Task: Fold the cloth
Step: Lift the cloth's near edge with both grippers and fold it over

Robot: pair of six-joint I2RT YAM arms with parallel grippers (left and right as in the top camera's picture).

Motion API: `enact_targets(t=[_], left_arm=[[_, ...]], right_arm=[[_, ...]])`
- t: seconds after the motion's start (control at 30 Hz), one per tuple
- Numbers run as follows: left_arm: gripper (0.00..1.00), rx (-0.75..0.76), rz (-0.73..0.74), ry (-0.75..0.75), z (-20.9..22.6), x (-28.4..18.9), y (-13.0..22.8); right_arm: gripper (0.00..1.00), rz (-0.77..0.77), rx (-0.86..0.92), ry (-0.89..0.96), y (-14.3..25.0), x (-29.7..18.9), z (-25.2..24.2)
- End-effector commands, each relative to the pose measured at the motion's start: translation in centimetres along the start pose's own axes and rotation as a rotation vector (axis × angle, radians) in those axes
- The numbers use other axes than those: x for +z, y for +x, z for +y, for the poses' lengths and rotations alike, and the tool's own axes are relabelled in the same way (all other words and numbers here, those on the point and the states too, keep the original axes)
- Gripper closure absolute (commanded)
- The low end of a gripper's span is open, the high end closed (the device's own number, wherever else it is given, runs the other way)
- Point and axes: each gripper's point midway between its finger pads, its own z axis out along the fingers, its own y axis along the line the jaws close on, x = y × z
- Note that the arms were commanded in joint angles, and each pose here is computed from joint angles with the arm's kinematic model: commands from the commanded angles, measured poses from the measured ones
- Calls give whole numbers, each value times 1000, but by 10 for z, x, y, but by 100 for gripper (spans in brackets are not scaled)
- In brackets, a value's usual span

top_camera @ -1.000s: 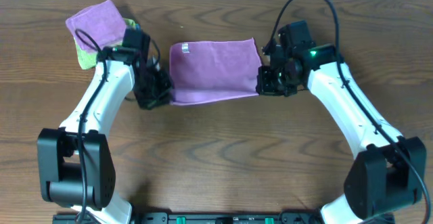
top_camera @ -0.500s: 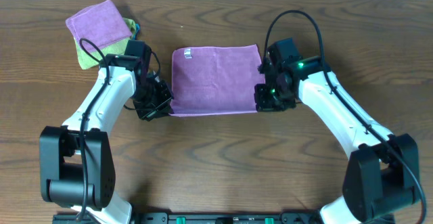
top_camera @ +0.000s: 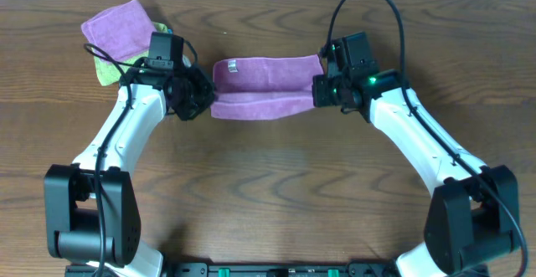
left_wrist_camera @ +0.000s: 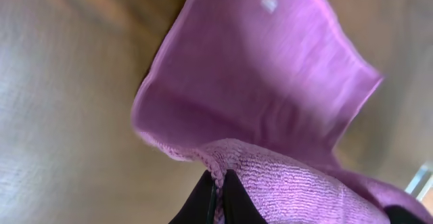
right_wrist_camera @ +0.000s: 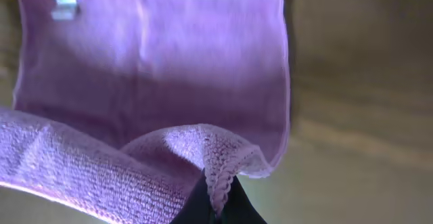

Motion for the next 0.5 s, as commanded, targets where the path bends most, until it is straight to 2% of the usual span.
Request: enact_targets(t=[0.0,0.13,0.47], left_arm=[[94,-35,-77,20,-8,1,-18],[94,-16,-171,63,-19,8,-43],[94,1,-259,119,-29,34,-72]], right_arm=[[99,-35,-42,49,-8,9,-8],[99,-102,-62,99,-24,23,-17],[99,-202,-75,131,-46,55,-23]])
